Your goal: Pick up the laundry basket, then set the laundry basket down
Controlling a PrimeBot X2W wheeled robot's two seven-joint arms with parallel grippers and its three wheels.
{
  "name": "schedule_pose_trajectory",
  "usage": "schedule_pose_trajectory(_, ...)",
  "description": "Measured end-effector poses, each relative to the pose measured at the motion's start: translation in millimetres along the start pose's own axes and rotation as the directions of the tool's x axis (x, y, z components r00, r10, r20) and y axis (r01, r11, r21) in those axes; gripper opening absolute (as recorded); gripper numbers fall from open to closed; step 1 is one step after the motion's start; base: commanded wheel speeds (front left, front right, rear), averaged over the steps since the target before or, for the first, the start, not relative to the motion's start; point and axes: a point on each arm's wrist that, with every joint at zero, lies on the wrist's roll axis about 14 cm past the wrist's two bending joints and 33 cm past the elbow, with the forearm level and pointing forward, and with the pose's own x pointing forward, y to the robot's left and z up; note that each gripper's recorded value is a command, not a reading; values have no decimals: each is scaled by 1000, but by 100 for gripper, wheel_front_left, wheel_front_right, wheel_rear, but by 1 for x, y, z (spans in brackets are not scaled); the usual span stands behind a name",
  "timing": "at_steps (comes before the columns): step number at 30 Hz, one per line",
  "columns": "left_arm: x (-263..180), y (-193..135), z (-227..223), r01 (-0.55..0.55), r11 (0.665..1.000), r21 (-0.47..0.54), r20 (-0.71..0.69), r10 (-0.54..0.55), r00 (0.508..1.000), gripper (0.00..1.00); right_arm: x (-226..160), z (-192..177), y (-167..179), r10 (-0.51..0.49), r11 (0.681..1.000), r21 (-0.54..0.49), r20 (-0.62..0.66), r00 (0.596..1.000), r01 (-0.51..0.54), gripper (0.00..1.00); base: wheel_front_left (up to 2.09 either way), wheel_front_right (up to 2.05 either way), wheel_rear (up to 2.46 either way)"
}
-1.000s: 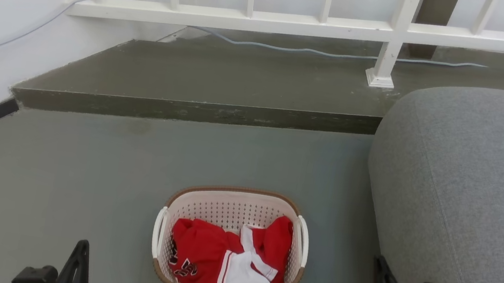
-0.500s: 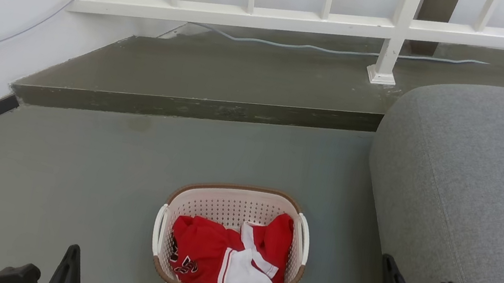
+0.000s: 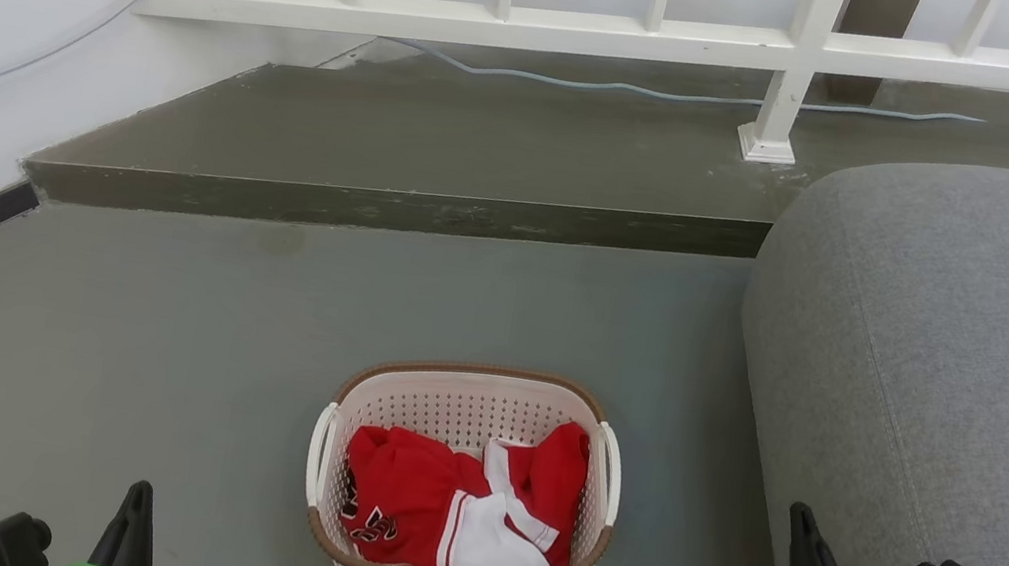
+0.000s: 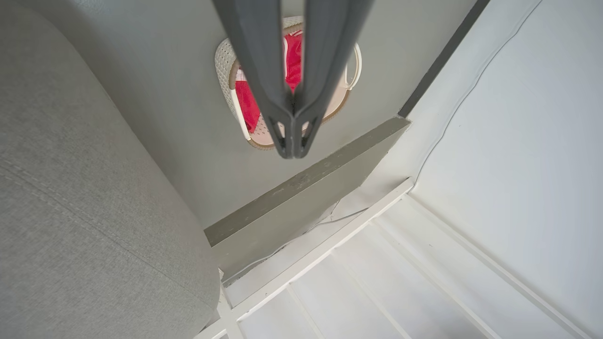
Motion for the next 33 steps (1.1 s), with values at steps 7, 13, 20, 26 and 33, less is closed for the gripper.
schedule_pose_trajectory(7,4,2,2,-4,996,-84,-10,3,1000,0,5,5,-4,-13,997,80,-2,1000,13,0,0,0,0)
schedule_pose_trajectory(13,7,4,3,-14,988,-155,-23,10,1000,0,7,8,-9,-25,988,151,-5,1000,25,0,0,0,0)
schedule_pose_trajectory(20,11,5,5,-15,972,-235,-29,9,1000,0,11,14,-12,-34,972,231,-4,999,34,0,0,0,0)
schedule_pose_trajectory(26,15,5,8,-16,952,-304,-36,5,999,0,14,17,-16,-42,954,298,-9,999,42,0,0,0,0)
schedule_pose_trajectory(33,18,6,10,-16,921,-389,-40,0,999,0,19,25,-18,-37,924,382,2,999,34,0,0,0,0)
